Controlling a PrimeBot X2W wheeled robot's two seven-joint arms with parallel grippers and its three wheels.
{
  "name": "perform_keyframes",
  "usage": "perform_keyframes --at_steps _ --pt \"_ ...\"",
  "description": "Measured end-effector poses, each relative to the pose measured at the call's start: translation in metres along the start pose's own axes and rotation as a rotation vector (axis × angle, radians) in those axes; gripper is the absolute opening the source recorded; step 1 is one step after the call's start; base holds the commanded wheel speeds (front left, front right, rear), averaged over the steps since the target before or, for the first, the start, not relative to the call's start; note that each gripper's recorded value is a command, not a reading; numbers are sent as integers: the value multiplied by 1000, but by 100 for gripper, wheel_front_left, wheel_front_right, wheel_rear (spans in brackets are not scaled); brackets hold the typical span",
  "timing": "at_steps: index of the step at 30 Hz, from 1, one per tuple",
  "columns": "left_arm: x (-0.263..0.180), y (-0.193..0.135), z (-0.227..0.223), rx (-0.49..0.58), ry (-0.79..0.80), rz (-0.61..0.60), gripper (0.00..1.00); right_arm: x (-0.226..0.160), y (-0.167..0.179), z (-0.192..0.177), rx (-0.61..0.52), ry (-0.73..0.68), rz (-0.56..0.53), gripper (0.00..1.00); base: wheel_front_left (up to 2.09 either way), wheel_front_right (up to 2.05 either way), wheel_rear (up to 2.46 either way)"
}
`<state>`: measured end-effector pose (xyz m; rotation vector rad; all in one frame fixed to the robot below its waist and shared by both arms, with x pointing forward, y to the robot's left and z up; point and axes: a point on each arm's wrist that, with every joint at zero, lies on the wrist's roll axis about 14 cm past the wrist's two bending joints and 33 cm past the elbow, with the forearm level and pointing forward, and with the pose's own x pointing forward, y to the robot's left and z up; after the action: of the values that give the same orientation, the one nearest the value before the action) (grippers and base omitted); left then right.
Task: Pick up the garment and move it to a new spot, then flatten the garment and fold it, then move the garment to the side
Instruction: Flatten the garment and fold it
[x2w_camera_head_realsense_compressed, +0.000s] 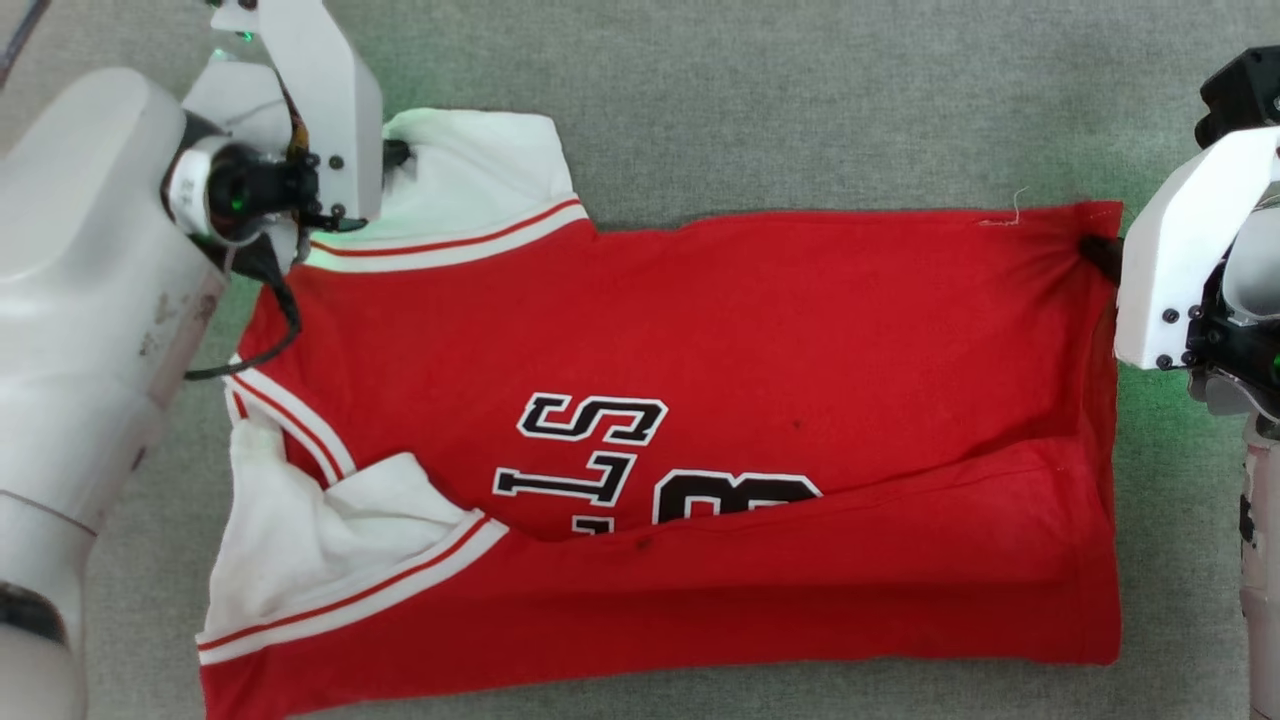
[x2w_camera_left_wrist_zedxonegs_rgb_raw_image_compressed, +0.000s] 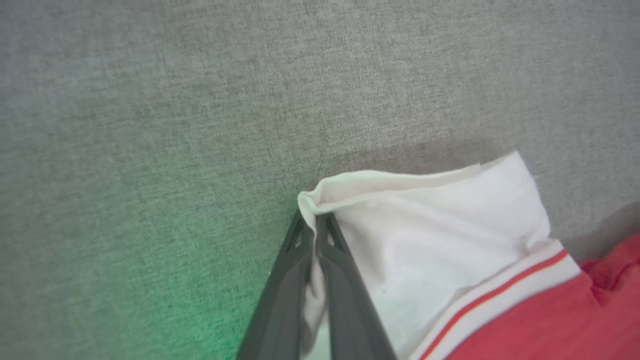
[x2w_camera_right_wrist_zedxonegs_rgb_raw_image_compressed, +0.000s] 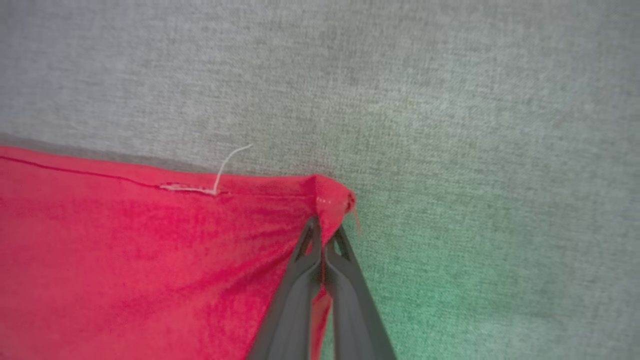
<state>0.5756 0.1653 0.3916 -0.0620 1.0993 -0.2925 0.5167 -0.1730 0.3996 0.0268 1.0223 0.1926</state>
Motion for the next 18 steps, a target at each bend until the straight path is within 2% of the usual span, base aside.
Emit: perform_keyframes --at_steps 11,18 --pt "-51 -2 23 64 -163 1 0 -28 11 9 -26 -116 36 0 0 0 0" --pt "-94 -1 17 120 -238 19 0 -54 21 -1 -51 -164 65 0 0 0 0"
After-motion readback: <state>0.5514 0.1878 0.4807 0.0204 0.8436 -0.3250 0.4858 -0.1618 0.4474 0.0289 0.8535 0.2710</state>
